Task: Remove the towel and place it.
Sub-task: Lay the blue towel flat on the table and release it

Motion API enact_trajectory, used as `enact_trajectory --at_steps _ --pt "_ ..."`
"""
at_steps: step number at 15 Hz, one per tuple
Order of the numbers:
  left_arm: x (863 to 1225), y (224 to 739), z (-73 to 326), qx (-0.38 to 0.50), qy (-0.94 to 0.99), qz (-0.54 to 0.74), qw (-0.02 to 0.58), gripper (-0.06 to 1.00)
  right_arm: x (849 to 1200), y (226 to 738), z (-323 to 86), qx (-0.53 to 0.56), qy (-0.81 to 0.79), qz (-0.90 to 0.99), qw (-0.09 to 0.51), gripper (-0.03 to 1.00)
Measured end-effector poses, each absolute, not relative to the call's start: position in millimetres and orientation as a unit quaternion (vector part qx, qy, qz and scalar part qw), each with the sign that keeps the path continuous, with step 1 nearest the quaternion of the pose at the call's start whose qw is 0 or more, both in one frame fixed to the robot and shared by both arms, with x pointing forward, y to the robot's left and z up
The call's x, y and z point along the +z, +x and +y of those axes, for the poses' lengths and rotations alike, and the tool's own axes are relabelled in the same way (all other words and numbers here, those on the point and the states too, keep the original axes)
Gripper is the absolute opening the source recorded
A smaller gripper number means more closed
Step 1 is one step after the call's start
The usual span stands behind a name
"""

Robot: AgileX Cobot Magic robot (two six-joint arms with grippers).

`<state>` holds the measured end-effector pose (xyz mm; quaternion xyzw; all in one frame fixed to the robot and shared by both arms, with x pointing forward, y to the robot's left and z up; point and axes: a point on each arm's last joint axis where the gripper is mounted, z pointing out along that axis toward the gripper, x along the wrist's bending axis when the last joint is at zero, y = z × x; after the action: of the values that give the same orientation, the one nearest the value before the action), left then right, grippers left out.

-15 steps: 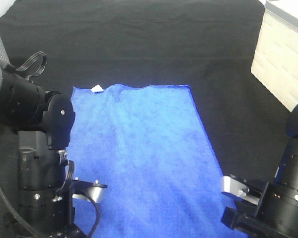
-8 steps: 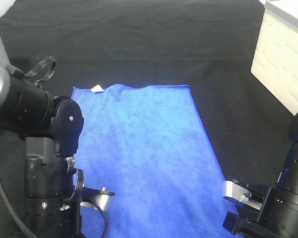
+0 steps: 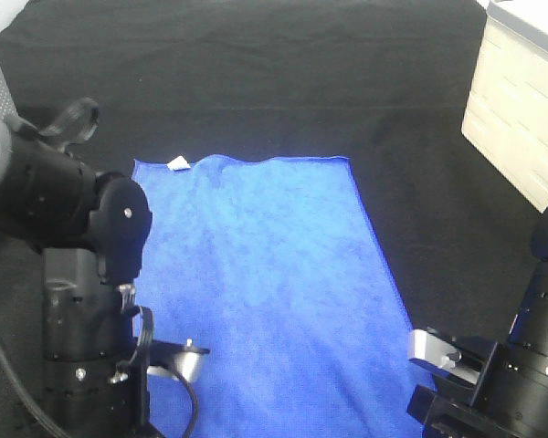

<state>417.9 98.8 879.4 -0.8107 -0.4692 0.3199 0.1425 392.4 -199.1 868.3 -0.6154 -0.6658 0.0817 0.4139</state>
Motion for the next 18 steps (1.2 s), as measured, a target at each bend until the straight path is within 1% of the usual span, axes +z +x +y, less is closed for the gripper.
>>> enact_trajectory --at_steps 3,4,6,8,11,12,13,15,16,18 --pt "902 418 99 0.306 -0.823 -0.467 0.107 0.6 885 397 -197 0.049 -0.609 -0.684 0.399 0.65" --pt "917 419 98 0.294 -0.832 -0.463 0.083 0.6 901 407 -194 0.011 -0.604 -0.703 0.376 0.65" --pt "937 428 94 0.264 -0.844 -0.463 0.053 0.6 929 426 -191 -0.046 -0.593 -0.735 0.326 0.65" --pt "954 447 93 0.201 -0.863 -0.462 0.036 0.6 958 448 -189 -0.084 -0.581 -0.765 0.263 0.65" --pt "977 494 106 0.119 -0.858 -0.499 -0.012 0.6 996 490 -202 -0.114 -0.587 -0.782 0.178 0.65" --pt "985 511 115 0.102 -0.849 -0.517 -0.031 0.6 1010 507 -212 -0.135 -0.597 -0.775 0.157 0.65" --pt "993 538 130 0.08 -0.83 -0.548 -0.062 0.6 1029 535 -227 -0.169 -0.606 -0.767 0.126 0.65" --pt "999 566 145 0.062 -0.811 -0.575 -0.091 0.6 1038 567 -235 -0.193 -0.605 -0.765 0.108 0.65" --pt "997 592 161 0.053 -0.792 -0.6 -0.103 0.6 1037 595 -234 -0.2 -0.601 -0.767 0.1 0.65" --pt "1000 625 176 0.035 -0.773 -0.621 -0.127 0.6 1032 635 -232 -0.209 -0.598 -0.769 0.084 0.65"
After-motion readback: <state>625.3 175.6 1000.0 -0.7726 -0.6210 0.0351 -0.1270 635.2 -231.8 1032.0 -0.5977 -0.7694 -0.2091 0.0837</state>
